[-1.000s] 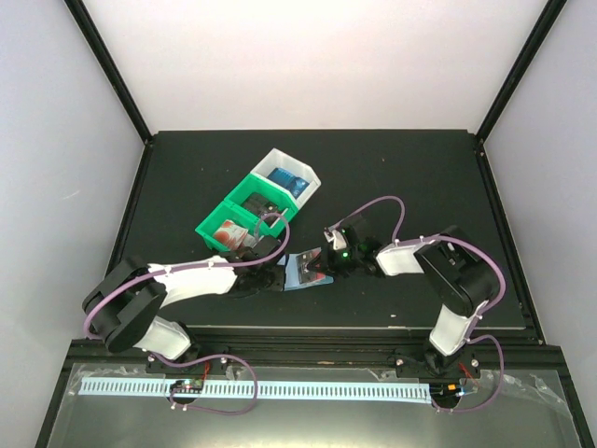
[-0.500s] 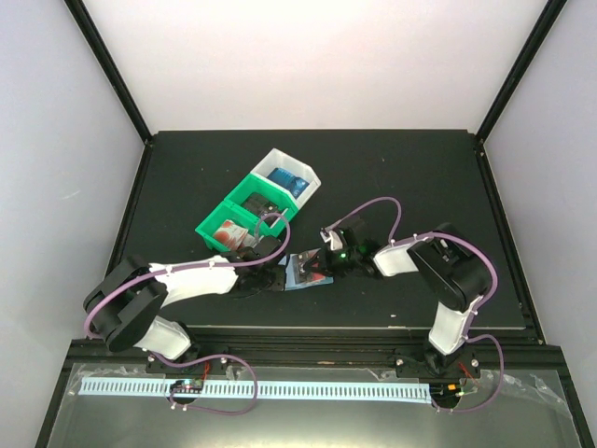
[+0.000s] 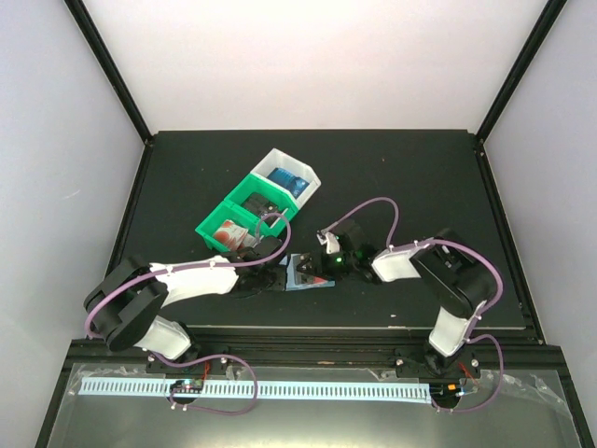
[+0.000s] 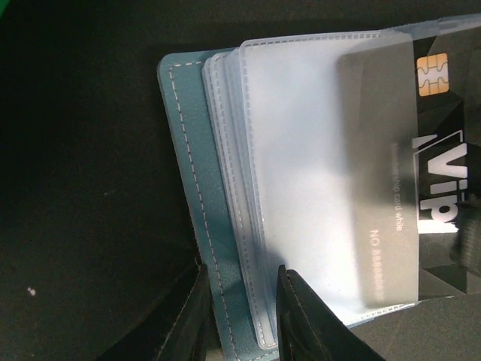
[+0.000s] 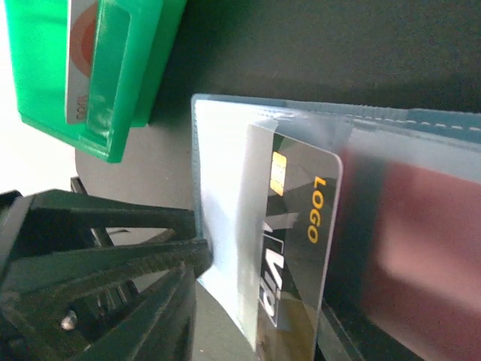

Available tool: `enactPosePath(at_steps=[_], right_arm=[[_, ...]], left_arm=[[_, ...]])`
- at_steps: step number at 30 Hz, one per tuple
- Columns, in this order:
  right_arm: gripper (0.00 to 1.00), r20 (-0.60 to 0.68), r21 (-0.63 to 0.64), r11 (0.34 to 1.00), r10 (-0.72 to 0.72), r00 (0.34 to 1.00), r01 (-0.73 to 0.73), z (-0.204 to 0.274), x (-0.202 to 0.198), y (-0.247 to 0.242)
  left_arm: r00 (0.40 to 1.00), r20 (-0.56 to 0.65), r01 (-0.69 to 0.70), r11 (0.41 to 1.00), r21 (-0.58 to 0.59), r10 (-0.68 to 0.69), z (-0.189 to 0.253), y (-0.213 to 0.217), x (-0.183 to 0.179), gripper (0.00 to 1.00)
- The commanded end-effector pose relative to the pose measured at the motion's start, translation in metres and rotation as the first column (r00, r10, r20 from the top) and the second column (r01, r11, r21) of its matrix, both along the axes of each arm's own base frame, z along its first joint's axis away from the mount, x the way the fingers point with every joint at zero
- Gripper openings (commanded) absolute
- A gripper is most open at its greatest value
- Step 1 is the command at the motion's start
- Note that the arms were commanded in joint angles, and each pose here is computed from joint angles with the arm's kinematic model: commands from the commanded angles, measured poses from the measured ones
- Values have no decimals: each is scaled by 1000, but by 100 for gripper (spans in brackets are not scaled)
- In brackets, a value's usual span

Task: Put the credit cards into the card holder
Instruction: Insert the credit card into the card holder.

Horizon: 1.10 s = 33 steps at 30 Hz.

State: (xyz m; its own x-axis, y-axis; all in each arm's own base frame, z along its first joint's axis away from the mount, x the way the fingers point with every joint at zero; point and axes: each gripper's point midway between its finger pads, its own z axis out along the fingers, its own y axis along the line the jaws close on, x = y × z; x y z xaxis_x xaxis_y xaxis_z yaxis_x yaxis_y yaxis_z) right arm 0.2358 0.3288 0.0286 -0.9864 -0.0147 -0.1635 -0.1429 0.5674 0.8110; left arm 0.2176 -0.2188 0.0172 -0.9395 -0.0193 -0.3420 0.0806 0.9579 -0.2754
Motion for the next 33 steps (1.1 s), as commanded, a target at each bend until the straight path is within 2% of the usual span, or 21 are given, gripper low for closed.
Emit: enactPosePath(at_steps=[1, 4, 7, 16, 18, 22, 24, 33], right_arm=[[45, 89, -110, 992, -58, 994, 67, 6, 6, -13], [54, 100, -153, 984, -75, 992, 90, 10, 9, -17], [58, 84, -211, 972, -83, 993, 99, 5, 10, -18], [59, 93, -324, 939, -84, 992, 110, -1, 4, -14], [59, 95, -320, 943, -66, 993, 93, 1, 0, -6], [62, 83, -211, 976, -31, 996, 48, 12, -10, 17], [63, 79, -204, 978, -33, 996, 48, 11, -10, 19], [64, 163, -339, 929, -100, 982, 151, 11, 2, -12]], left_arm=[[998, -43, 35, 999, -13, -35, -2, -8, -9, 26], [998, -36, 47, 999, -11, -47, -1, -8, -9, 26], [998, -35, 56, 998, -19, -56, 0, -10, -8, 26], [997, -39, 71, 996, -52, -73, -2, -14, -13, 27], [996, -42, 78, 995, -65, -81, -3, -16, -14, 28], [995, -47, 84, 992, -90, -88, -1, -19, -16, 30], [996, -39, 79, 992, -99, -83, 0, -19, -16, 32], [997, -17, 70, 989, -127, -72, 6, -20, -12, 35]])
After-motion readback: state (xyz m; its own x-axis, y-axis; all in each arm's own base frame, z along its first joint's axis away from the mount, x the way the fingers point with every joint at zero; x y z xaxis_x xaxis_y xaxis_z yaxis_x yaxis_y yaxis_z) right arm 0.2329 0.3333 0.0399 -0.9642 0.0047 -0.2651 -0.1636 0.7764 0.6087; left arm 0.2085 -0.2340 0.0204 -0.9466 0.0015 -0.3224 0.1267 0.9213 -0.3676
